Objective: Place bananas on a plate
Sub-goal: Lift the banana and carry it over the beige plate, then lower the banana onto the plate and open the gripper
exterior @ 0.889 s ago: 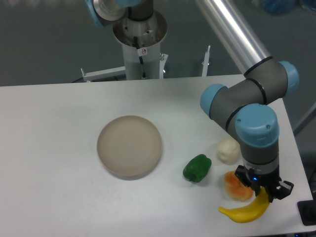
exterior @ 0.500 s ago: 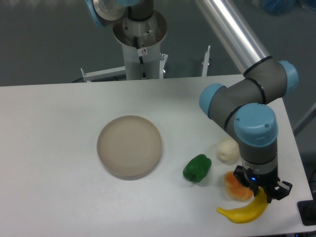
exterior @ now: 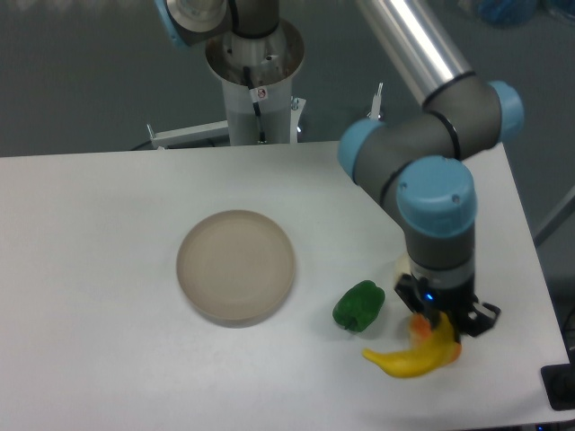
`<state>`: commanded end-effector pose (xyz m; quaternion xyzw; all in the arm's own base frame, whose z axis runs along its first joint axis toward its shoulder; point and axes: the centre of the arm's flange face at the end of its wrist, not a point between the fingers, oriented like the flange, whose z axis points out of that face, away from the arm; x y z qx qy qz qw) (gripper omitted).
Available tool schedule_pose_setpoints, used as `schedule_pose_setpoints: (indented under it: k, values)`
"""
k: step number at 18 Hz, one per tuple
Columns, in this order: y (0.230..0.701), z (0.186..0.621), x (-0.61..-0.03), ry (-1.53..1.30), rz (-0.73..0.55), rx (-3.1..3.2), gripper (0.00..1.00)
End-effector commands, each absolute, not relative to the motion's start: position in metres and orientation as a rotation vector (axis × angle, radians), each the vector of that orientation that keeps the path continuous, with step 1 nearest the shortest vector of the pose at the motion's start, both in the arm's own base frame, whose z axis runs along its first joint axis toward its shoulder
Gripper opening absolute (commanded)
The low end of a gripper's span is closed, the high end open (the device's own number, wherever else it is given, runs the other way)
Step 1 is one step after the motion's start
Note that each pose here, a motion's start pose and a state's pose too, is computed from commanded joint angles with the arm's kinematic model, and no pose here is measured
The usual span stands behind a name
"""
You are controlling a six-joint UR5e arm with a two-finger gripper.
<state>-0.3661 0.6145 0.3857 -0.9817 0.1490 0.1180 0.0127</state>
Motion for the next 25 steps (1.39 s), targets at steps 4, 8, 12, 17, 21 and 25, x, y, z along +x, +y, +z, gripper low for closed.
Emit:
schedule_pose_setpoints:
  k: [4, 8, 12, 17, 21, 25]
  values:
    - [0.595, 0.382, -0.326, 0.317, 0.211, -3.046, 0.24]
    - [0.581, 0.36, -0.282, 0.208, 0.083, -3.066, 0.24]
    - [0.579, 0.33, -0.233, 0.158, 0.008, -3.116, 0.24]
    - [0.569, 0.282, -0.182, 0.124, -0.084, -3.194, 0.24]
    - [0.571, 0.259, -0.161, 0.076, -0.099, -3.22, 0.24]
    - [0.567, 0.227, -0.151, 0.066, -0.077, -3.21, 0.24]
